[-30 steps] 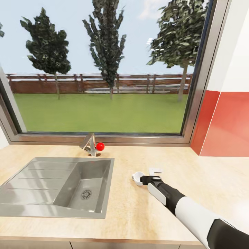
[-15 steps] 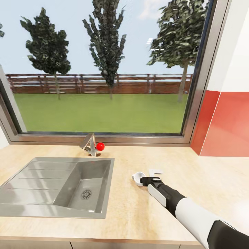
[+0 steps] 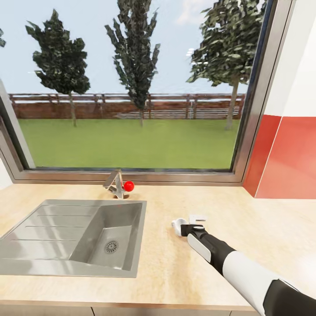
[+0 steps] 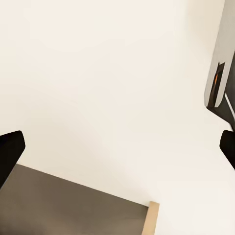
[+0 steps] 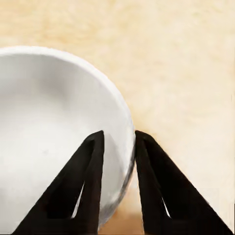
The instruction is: Set up a coffee station on the kitchen countertop: keep the coffee maker on the countertop, move the bottle of coffee from the kitchen shelf to the counter next to the coffee maker, place a paper coffee filter on top of the coffee maker, put the saucer next to the coffee maker with the coffee cup on the saucer, and place the electric kettle next to the coffee maker.
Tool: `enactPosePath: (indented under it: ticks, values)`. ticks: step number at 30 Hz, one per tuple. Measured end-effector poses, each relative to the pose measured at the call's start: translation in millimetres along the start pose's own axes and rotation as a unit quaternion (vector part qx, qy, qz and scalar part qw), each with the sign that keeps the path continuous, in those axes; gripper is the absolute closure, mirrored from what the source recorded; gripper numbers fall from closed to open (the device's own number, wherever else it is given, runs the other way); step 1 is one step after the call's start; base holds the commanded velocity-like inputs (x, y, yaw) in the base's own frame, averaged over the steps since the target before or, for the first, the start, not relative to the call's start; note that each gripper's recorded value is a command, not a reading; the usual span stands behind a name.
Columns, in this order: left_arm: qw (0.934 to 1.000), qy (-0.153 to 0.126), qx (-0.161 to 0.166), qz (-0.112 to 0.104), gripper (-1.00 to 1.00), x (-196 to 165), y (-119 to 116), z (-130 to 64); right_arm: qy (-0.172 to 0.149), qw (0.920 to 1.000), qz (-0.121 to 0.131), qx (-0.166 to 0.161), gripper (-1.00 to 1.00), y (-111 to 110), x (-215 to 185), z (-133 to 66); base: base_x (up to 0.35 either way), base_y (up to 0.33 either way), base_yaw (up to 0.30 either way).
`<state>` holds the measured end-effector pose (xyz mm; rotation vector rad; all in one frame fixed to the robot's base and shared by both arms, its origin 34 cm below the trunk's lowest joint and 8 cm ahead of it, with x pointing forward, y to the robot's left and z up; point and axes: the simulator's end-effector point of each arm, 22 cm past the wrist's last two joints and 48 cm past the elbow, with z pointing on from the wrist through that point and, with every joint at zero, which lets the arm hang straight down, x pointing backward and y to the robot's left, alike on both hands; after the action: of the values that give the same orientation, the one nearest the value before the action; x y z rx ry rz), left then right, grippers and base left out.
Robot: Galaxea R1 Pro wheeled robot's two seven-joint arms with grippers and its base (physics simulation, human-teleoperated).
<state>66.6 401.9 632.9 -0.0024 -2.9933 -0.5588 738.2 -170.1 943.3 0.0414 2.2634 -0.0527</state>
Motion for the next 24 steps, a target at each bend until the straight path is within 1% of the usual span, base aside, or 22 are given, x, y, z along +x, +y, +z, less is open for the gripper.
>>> enactPosePath:
  ticks: [2, 18, 24]
  values:
    - [1.0000, 0.000, 0.000, 0.000, -1.00, 0.0, 0.2, 0.0, -0.004, 1.0000, -0.008, 0.004, 1.00, -2.2, -2.2, -0.4, 0.000, 0.000, 0.000]
    - [1.0000, 0.000, 0.000, 0.000, -1.00, 0.1, 0.3, 0.1, -0.004, 1.0000, -0.008, 0.004, 1.00, -2.1, -2.3, -0.4, 0.000, 0.000, 0.000]
    - [1.0000, -0.001, 0.000, 0.000, -1.00, -0.3, 0.3, 0.1, -0.002, 1.0000, -0.001, 0.000, 1.00, 0.7, -1.8, -0.7, 0.000, 0.000, 0.000]
